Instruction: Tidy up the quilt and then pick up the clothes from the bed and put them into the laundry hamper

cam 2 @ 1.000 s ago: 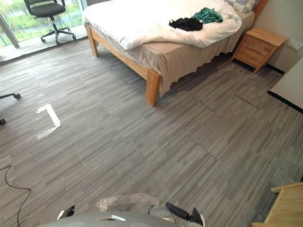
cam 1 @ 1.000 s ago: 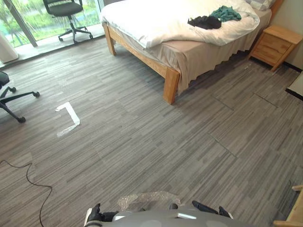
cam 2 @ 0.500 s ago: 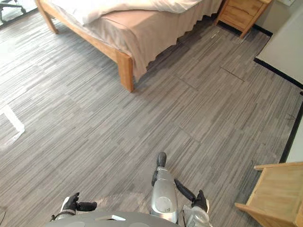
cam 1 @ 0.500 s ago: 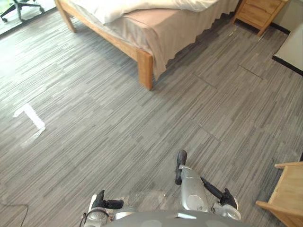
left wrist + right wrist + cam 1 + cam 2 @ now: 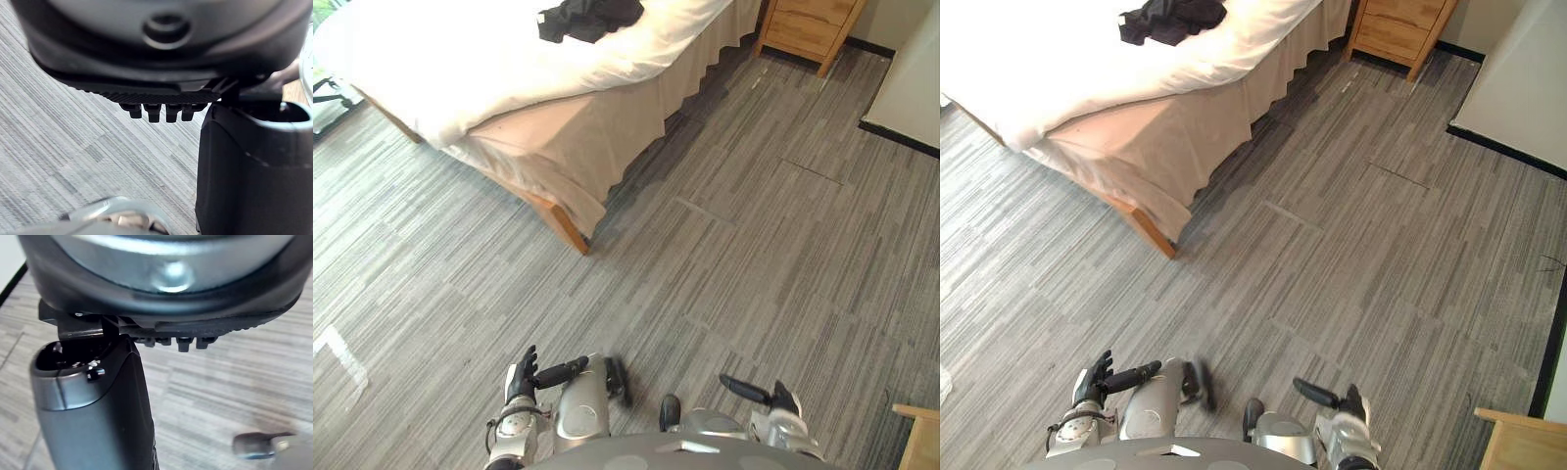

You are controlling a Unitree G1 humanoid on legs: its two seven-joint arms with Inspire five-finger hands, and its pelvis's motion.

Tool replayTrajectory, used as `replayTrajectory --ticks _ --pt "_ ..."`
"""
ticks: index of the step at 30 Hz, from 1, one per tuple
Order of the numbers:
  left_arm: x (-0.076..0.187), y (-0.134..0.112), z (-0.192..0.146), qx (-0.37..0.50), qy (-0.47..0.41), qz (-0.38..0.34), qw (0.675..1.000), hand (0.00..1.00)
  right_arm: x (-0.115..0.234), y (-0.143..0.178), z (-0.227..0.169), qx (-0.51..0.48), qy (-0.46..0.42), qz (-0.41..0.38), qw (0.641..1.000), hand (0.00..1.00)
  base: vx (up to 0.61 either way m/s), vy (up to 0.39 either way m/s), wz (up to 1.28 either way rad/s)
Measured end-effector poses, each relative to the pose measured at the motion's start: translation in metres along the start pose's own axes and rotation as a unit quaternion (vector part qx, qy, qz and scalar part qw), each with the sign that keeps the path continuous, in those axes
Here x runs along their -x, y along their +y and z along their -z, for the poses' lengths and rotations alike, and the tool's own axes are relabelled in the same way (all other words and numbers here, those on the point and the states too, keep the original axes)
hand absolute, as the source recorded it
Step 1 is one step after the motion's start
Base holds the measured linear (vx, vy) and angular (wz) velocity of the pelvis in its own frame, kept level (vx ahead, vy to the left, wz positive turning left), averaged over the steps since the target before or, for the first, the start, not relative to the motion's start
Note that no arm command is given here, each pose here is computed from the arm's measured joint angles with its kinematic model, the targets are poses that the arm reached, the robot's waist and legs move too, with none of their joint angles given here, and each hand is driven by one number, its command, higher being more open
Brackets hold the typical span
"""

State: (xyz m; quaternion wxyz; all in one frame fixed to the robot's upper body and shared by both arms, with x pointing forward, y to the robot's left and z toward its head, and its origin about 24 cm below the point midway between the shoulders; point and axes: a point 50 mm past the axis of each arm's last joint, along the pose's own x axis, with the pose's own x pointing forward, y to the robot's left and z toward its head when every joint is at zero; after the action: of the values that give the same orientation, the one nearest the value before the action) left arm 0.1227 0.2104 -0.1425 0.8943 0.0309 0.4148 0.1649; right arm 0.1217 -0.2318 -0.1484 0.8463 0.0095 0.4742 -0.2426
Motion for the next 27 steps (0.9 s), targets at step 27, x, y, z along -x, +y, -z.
replayTrajectory --ticks 27 --pt "0.000 -0.012 0.021 -0.010 0.093 -0.004 0.996 1.00 0.004 -0.002 0.020 0.071 0.024 -0.022 0.997 1.00 0.57 -0.108 0.66"
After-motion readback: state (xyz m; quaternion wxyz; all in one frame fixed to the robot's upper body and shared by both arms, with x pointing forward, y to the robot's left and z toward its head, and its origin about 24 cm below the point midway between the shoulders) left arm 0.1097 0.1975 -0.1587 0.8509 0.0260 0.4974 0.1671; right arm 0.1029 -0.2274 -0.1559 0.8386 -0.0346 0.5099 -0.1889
